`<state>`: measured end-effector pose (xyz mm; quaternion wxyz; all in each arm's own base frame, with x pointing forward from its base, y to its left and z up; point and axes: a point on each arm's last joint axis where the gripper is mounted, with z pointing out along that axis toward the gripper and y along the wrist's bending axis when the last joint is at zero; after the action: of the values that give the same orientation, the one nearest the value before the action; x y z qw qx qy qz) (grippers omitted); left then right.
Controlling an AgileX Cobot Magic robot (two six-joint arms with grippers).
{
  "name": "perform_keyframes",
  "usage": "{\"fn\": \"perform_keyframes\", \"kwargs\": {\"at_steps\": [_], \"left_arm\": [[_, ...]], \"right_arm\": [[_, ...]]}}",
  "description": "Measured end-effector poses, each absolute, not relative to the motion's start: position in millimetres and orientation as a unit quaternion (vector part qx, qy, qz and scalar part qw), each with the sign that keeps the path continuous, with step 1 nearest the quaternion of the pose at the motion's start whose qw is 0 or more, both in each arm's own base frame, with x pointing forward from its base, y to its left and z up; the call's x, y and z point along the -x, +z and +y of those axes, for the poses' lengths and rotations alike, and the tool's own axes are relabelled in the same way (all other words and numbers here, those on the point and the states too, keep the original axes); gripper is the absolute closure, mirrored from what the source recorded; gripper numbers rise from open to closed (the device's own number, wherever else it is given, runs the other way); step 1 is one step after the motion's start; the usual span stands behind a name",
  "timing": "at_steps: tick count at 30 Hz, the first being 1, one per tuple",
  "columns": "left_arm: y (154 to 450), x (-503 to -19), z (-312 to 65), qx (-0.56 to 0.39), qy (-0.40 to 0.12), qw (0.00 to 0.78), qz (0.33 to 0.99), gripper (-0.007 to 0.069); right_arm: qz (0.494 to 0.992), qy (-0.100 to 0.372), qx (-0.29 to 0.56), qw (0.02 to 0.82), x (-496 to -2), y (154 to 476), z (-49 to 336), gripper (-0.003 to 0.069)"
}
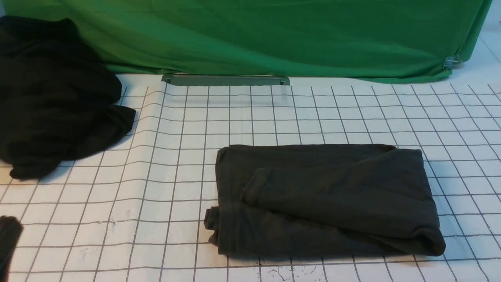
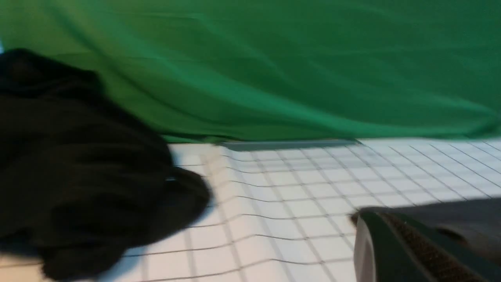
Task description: Fold a long-sleeved shirt over a white checkered tablecloth.
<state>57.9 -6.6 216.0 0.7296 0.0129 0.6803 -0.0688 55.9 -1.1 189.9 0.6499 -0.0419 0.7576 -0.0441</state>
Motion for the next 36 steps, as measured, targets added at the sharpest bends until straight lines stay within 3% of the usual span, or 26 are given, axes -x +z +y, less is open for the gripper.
{"fn": "perform_keyframes", "kwargs": {"at_steps": [7,12,36], "left_arm": [[200,-57,4,0.068,-0.008,0.691,0.72,0.0622],[191,-56,4,0.073,-0.008,0.654,0.753,0.0622],[190,-56,3,0.065,-0.013,0.653,0.755,0.0622]], "right_arm": [[0.758,-0.044,0.042,0.65,-56,190,-1,0.0417],[0.758,-0.044,0.042,0.65,-56,190,-1,0.0417],[0.758,-0.044,0.042,0.65,-56,190,-1,0.0417]]}}
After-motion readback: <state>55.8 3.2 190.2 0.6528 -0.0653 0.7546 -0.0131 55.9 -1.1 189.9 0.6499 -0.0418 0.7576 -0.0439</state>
